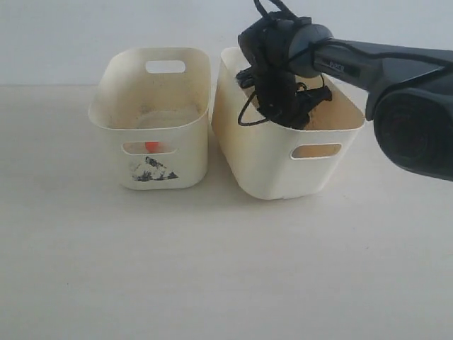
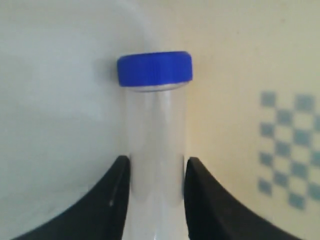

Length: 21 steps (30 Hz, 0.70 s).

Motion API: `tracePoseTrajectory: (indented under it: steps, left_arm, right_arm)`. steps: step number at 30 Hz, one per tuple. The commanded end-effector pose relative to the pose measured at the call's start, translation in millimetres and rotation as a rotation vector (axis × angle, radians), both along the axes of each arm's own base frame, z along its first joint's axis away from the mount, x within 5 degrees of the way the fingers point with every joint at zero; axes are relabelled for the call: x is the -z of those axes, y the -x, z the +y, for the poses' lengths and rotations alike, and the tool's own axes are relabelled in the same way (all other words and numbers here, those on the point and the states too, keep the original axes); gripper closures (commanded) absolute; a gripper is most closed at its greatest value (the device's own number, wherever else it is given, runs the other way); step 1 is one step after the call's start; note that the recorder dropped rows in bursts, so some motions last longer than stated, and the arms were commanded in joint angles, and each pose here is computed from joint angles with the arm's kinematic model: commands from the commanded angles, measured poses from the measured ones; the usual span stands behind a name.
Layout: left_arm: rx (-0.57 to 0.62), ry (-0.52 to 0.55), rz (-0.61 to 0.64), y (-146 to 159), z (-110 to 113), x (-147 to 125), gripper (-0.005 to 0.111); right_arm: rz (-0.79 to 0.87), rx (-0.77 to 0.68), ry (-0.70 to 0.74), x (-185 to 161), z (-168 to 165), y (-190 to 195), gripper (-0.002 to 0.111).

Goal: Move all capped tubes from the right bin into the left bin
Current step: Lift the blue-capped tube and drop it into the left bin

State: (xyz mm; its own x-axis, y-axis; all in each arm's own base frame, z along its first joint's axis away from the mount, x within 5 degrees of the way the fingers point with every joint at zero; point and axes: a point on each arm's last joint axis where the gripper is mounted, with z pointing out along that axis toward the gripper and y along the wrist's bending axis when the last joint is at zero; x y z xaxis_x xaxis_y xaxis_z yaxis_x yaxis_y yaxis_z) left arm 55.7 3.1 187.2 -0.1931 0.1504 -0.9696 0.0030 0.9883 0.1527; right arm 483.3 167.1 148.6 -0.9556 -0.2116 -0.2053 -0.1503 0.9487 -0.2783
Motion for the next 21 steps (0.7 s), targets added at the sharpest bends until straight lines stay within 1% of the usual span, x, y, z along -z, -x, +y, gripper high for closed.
tracePoseTrajectory:
  steps: [1,3,6,8,11,14,16,19,20,21]
  left_arm:
    - [-0.002,0.013,-0.016,0.1,-0.1,-2.3,0.102]
    - [-0.002,0.013,-0.016,0.1,-0.1,-2.3,0.102]
    - [-0.002,0.013,-0.016,0.1,-0.1,-2.3,0.102]
    - [-0.002,0.013,-0.016,0.1,-0.1,-2.3,0.102]
    - [-0.002,0.013,-0.016,0.1,-0.1,-2.3,0.102]
    - [-0.002,0.013,-0.016,0.1,-0.1,-2.3,0.102]
    - [-0.002,0.013,-0.016,0.1,-0.1,-2.3,0.102]
    - [-0.002,0.013,-0.016,0.1,-0.1,-2.3,0.102]
    - [-0.002,0.013,-0.016,0.1,-0.1,-2.3,0.102]
    - [-0.002,0.013,-0.016,0.1,-0.1,-2.3,0.102]
  right_arm:
    - [-0.121,-0.020,-0.062,-68.9,-0.9,8.1,0.108]
    - [-0.158,-0.035,-0.066,-89.4,-3.0,11.9,0.108]
    - [-0.176,-0.049,-0.085,-103.3,-3.2,15.6,0.108]
    - [-0.187,-0.064,-0.122,-116.4,-2.0,20.2,0.108]
    - [-0.214,-0.098,-0.207,-146.2,1.3,32.4,0.108]
    - [-0.208,-0.176,-0.355,-172.7,11.0,48.1,0.108]
    - [-0.187,-0.292,-0.465,-185.1,21.0,57.9,0.108]
    - [-0.149,-0.489,-0.673,-195.2,42.3,70.0,0.108]
    - [-0.141,-0.525,-0.724,-196.1,48.0,72.2,0.108]
    - [-0.159,-0.530,-0.755,-195.2,52.9,70.6,0.108]
